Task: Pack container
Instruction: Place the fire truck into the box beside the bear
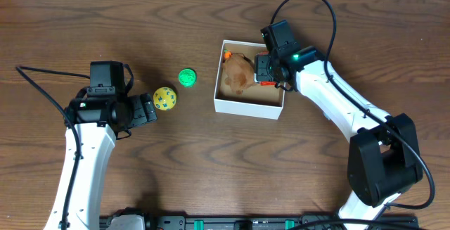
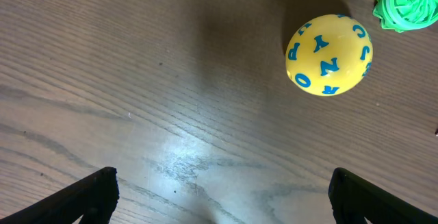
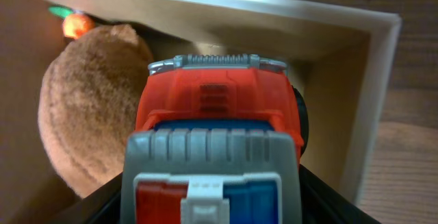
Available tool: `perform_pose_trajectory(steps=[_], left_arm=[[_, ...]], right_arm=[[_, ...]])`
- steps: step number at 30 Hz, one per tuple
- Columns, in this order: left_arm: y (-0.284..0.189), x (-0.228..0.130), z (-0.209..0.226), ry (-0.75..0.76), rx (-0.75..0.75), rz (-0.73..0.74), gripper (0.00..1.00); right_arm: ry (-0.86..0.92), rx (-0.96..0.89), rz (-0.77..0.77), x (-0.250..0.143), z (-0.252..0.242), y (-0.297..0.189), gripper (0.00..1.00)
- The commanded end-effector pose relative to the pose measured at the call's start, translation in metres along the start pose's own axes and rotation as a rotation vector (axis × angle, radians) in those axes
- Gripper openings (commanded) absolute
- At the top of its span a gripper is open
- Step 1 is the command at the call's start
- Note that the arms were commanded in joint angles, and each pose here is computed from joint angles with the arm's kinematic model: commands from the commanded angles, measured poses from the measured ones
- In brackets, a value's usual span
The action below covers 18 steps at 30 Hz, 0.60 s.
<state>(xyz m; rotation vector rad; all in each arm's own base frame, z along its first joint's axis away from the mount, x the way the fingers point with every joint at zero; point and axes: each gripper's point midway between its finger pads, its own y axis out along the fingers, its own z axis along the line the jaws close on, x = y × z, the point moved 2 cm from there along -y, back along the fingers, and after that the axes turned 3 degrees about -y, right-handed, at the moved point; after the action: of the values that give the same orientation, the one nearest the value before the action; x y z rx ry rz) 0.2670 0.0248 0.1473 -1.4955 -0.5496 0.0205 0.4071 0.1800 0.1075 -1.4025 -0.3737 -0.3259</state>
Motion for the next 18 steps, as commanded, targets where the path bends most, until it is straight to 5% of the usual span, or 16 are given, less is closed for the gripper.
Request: perform_pose_trajectory(steps=[1, 6, 18], left_arm=[[0.0, 0.001, 0.002, -0.018, 0.007, 0.005, 0.98], [0.0, 0.001, 0.002, -0.017, 0.007, 0.005, 0.98], [0.0, 0.001, 0.002, -0.017, 0.008, 0.006, 0.98]], right_arm=[[0.029, -0.053, -0.044, 0.009, -0.009, -0.003, 0.72], [0.0, -0.044, -0.075, 0.016, -0.007, -0.004, 0.85], [0.033, -0.047, -0.263, 0.055, -0.045, -0.094, 0.87]])
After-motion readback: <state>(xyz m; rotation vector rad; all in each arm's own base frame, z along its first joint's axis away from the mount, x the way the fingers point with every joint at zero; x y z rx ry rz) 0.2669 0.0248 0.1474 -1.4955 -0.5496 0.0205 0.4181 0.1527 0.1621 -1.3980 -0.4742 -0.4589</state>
